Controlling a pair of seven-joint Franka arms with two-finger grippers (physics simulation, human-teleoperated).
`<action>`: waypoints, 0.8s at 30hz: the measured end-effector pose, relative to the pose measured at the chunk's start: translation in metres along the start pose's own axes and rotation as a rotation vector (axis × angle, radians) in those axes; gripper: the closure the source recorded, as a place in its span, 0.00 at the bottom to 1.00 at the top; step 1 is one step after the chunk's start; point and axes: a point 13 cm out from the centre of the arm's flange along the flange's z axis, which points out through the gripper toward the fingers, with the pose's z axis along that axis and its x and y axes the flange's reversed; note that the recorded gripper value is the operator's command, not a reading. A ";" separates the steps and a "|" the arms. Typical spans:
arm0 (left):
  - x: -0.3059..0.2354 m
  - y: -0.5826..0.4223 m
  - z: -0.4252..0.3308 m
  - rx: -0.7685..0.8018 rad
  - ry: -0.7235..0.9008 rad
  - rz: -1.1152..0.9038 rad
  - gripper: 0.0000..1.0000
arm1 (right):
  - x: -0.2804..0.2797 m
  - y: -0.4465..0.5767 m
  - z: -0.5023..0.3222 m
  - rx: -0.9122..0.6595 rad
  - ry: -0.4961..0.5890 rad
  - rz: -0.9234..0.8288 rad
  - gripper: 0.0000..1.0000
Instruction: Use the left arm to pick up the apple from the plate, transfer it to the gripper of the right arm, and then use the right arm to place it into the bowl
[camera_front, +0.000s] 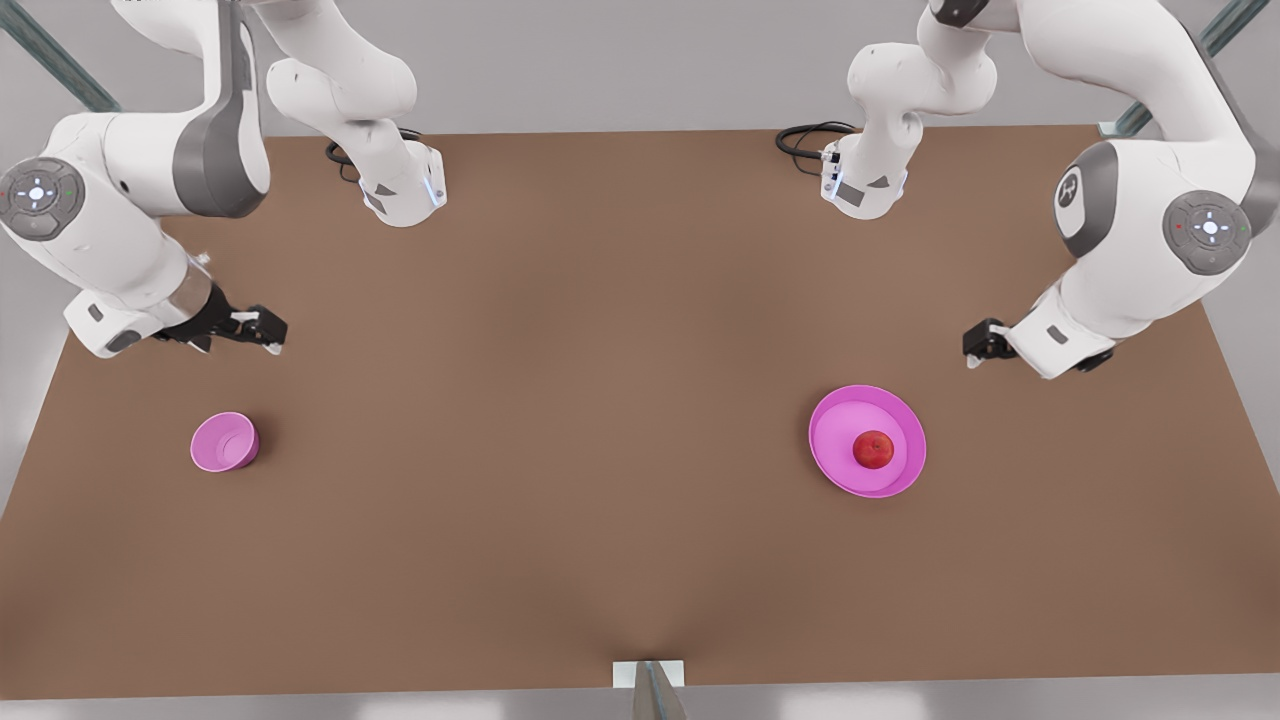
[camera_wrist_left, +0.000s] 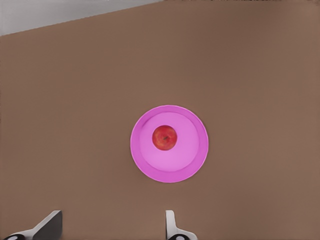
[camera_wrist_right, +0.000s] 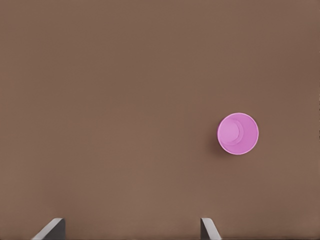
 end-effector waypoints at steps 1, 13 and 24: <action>-0.001 0.001 0.000 -0.001 -0.006 -0.004 0.00 | -0.005 -0.007 0.002 -0.001 -0.005 0.014 0.00; -0.029 -0.066 0.268 0.111 0.034 -0.087 0.00 | -0.033 -0.012 0.007 -0.009 -0.048 0.031 0.00; -0.038 -0.052 0.348 0.105 -0.039 -0.212 0.00 | -0.036 -0.022 0.012 -0.009 -0.042 0.042 0.00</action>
